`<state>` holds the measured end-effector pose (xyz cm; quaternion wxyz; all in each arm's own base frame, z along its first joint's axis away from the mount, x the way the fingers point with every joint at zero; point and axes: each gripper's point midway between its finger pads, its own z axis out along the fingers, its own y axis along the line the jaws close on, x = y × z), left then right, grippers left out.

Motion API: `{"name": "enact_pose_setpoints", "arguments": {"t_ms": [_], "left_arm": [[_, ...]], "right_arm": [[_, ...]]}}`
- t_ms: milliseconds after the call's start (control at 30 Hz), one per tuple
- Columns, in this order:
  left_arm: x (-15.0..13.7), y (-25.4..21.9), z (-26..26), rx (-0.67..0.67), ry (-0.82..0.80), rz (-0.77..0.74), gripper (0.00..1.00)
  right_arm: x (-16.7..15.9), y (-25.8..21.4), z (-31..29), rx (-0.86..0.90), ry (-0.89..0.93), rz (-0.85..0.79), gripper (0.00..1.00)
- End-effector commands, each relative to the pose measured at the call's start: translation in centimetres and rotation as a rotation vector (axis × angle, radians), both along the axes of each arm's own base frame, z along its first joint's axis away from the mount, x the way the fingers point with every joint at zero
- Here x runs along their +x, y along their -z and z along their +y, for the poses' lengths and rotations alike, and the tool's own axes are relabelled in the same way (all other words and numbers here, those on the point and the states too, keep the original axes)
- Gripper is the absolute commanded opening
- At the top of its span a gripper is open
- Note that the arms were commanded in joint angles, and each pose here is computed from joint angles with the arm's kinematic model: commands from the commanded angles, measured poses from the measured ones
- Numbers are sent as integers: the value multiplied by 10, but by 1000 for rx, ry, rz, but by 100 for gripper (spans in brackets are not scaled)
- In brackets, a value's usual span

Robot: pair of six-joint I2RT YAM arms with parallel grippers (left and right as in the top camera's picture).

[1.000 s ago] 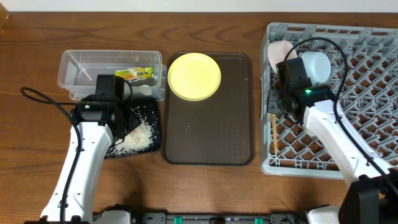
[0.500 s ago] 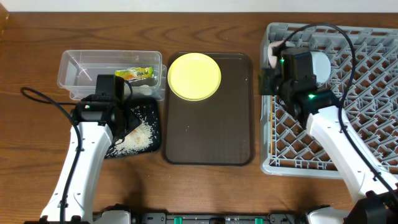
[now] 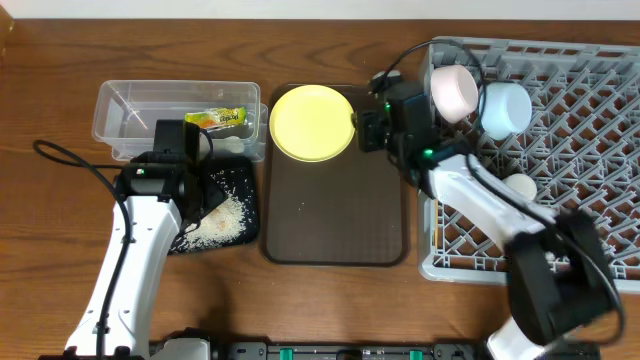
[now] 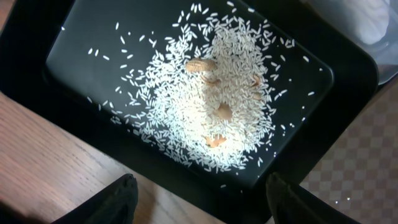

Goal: Sort waste into correct bins and load items into the dishwasher rack
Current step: 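Move the right gripper to the yellow plate and grasp its rim, then carry the yellow plate to the rack and stand it upright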

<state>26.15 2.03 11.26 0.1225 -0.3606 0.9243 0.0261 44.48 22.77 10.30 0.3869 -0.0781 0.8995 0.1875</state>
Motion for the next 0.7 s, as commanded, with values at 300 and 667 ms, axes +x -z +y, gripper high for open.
{"name": "enact_pose_setpoints", "arguments": {"t_ms": [300, 667], "left_arm": [[2, -3, 3, 10, 3, -8, 69], [2, -3, 3, 10, 3, -8, 69]], "right_arm": [[23, 61, 30, -36, 26, 77, 45], [12, 102, 2, -142, 186, 190, 35]]}}
